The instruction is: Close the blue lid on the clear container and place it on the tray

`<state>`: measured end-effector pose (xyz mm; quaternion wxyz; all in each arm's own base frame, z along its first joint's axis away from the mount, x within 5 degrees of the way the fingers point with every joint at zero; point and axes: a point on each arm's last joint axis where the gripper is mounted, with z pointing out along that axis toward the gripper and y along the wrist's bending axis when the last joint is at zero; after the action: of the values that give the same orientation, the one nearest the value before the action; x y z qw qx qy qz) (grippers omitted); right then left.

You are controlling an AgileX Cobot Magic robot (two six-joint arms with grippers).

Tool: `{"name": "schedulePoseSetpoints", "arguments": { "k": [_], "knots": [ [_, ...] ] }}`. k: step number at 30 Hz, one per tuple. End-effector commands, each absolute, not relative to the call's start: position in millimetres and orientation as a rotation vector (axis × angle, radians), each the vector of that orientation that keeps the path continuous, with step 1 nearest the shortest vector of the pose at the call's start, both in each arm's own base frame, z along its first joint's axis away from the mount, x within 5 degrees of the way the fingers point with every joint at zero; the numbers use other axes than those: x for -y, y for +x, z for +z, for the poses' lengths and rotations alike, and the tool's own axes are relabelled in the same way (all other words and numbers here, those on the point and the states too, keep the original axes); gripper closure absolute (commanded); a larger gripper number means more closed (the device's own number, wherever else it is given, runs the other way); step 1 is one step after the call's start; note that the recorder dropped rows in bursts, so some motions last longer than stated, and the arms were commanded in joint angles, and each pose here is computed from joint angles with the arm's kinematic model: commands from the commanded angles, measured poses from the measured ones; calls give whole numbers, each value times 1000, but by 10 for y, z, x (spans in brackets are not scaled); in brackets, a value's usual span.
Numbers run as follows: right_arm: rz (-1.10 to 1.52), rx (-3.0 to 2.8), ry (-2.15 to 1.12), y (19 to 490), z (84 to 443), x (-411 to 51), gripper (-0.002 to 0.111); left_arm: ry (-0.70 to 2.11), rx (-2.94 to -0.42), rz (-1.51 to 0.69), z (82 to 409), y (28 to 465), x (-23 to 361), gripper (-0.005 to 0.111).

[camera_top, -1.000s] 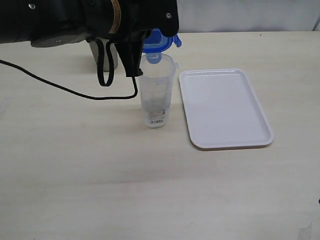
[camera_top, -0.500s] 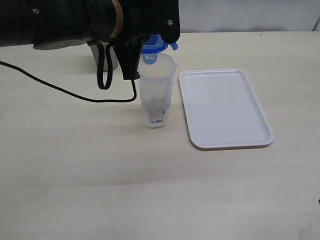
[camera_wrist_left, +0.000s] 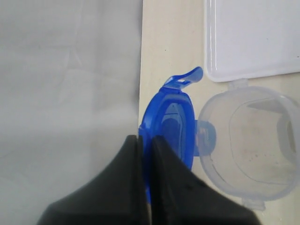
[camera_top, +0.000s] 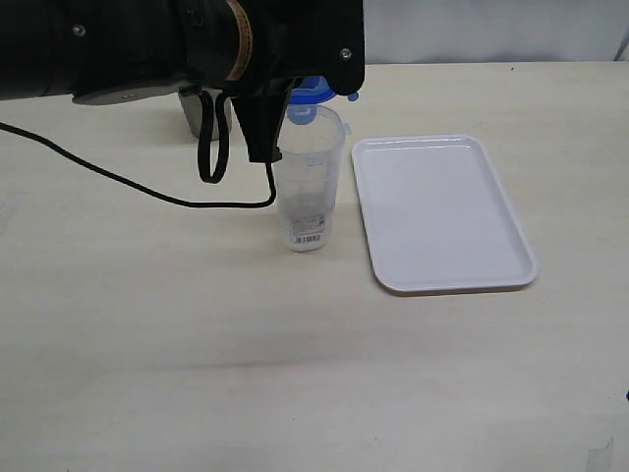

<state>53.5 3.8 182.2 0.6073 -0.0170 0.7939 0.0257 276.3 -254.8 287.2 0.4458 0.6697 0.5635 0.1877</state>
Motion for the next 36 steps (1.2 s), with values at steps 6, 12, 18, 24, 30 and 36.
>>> {"name": "schedulePoseSetpoints", "arguments": {
  "k": [6, 12, 18, 24, 30, 36],
  "knots": [
    [62, -1829, -32, 533, 1821, -37, 104, 1658, -1419, 493, 2887, 2767, 2525, 107],
    [62, -1829, -32, 533, 1821, -37, 104, 1666, -1399, 519, 2895, 2775, 2520, 107],
    [62, -1829, -32, 533, 1821, -37, 104, 1662, -1386, 505, 2902, 2773, 2535, 107],
    [62, -1829, -32, 533, 1821, -37, 104, 1649, -1343, 475, 2926, 2769, 2574, 107],
    [62, -1829, -32, 533, 1821, -37, 104, 1650, -1372, 496, 2914, 2775, 2547, 107],
    [62, -1829, -32, 533, 1821, -37, 104, 1643, -1388, 484, 2909, 2772, 2547, 107]
  ]
}}
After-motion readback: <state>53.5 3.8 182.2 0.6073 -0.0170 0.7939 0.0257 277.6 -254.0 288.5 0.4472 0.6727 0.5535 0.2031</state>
